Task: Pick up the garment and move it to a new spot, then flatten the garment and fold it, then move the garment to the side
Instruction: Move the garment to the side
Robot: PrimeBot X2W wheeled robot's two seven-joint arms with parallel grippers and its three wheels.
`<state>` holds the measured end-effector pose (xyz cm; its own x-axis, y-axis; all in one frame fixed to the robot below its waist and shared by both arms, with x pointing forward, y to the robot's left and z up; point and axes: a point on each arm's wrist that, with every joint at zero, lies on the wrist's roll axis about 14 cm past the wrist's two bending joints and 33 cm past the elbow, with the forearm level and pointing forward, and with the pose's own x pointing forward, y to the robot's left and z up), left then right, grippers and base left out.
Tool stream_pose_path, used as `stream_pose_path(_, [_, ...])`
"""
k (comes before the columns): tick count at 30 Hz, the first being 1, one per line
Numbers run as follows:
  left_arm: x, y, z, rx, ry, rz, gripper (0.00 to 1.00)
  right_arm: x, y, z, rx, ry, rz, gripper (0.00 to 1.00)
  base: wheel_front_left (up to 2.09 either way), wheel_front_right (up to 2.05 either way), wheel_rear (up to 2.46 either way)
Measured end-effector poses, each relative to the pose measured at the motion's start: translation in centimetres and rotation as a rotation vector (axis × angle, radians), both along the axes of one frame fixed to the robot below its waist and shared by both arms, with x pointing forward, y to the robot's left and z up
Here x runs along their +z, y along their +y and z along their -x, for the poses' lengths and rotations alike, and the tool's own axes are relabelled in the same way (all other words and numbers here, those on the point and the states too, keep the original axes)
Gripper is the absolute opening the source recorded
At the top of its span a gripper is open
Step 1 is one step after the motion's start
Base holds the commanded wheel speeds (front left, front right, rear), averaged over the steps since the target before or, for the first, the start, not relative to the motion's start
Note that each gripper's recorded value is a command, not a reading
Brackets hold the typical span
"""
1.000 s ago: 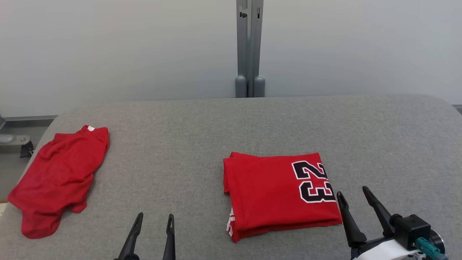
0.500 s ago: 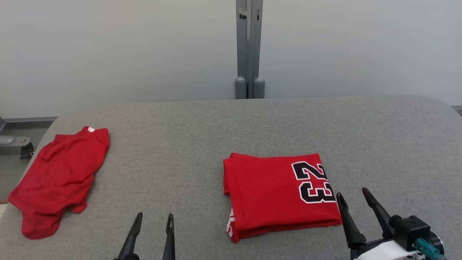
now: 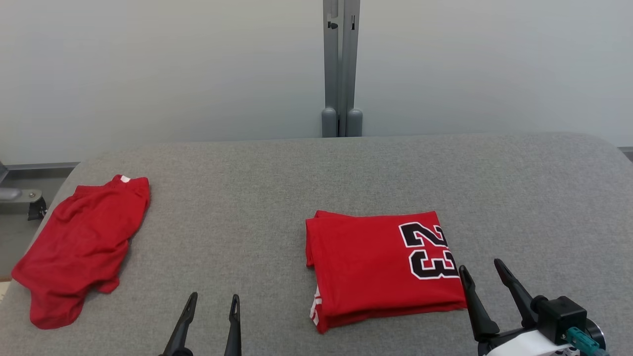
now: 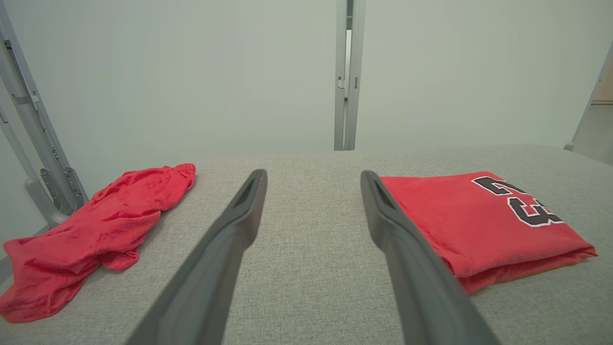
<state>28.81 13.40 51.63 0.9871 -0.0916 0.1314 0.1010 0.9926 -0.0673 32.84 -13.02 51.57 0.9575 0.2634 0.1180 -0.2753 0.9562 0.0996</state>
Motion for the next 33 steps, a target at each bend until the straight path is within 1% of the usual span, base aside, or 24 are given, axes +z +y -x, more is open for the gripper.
stream_pose_path(12, [-0.3, -0.2, -0.1, -0.005, 0.009, -0.010, 1.00, -0.6, -0.1, 0.1, -0.003, 0.018, -0.001, 1.00, 0.00, 0.00, 0.00])
stream_pose_path(23, [-1.1, -0.3, -0.2, -0.010, 0.039, -0.014, 1.00, -1.9, 0.1, -0.5, 0.005, 0.064, 0.006, 1.00, 0.00, 0.00, 0.00])
stream_pose_path(29, [-1.4, -0.7, -0.6, -0.027, 0.054, -0.019, 1.00, -3.9, -0.5, -1.6, -0.006, 0.130, 0.018, 1.00, 0.00, 0.00, 0.00])
stream_pose_path(33, [-1.6, -0.9, -1.1, -0.037, 0.063, -0.019, 1.00, -4.4, -1.0, -3.4, -0.021, 0.155, -0.007, 1.00, 0.00, 0.00, 0.00])
